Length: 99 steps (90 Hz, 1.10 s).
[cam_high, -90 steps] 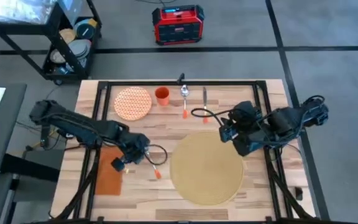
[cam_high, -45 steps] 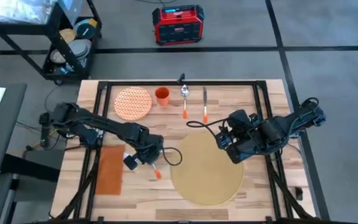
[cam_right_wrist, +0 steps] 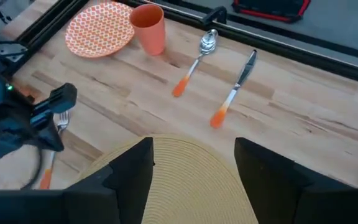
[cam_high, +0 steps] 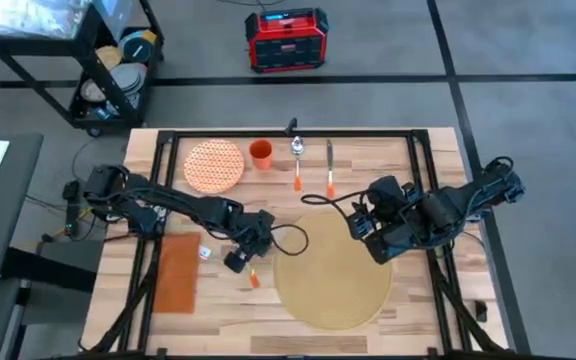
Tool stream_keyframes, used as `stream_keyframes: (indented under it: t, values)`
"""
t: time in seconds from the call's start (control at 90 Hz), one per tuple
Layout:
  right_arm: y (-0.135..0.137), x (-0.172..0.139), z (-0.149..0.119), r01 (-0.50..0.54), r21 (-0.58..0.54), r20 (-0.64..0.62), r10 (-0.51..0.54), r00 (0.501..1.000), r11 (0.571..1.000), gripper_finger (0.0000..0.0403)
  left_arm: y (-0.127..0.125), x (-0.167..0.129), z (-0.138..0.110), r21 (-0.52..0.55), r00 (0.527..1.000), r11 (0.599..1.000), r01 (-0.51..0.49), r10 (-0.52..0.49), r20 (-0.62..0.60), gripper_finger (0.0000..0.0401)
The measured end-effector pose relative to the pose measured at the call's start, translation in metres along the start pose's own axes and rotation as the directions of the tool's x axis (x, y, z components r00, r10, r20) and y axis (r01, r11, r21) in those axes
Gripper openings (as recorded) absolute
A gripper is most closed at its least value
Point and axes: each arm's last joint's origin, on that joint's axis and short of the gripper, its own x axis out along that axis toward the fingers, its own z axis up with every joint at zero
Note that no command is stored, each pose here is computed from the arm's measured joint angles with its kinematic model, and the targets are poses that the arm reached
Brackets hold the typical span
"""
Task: Set table place
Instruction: Put the orange fork on the orange table napkin
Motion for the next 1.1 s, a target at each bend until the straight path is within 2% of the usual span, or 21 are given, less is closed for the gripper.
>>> stream_keyframes:
  t: [0.078,0.167,0.4,0.589,0.933,1.044,1.1]
  values:
    - [0.0,-0.0001,-0.0002,-0.001,-0.001,-0.004,0.001,1.0,1.0,0.0212,0.0009,-0.0007,0.0013,-0.125,1.0,0.992,-0.007,0.007,0.005,0.0]
    - [0.0004,-0.002,-0.0021,-0.009,-0.008,-0.007,0.009,1.0,1.0,0.0212,0.0014,-0.0008,0.0014,-0.284,1.0,0.959,-0.01,0.011,0.003,0.0]
    - [0.0008,-0.0036,-0.0039,-0.015,-0.017,-0.009,0.015,1.0,1.0,0.0212,0.0012,-0.0009,0.0012,-0.367,1.0,0.93,-0.011,0.012,0.0,0.0]
    - [0.0008,-0.0035,-0.0037,-0.014,0.021,-0.008,0.015,1.0,1.0,0.0212,0.0002,-0.001,-0.0021,-0.303,0.999,0.953,-0.008,-0.002,-0.033,0.0]
    - [0.001,-0.0038,-0.0041,-0.017,0.035,-0.008,0.017,1.0,0.999,0.0212,0.0002,-0.001,-0.0024,-0.307,0.999,0.952,-0.008,-0.004,-0.036,0.0]
    - [0.001,-0.0038,-0.0041,-0.017,0.036,-0.008,0.017,1.0,0.999,0.0212,0.0005,0.0003,-0.003,-0.234,0.999,0.972,-0.019,0.008,-0.048,0.0]
    - [0.0011,-0.0038,-0.0041,-0.017,0.037,-0.008,0.017,1.0,0.999,0.0212,0.0009,0.0008,-0.0038,-0.239,0.998,0.97,-0.034,0.02,-0.06,0.0]
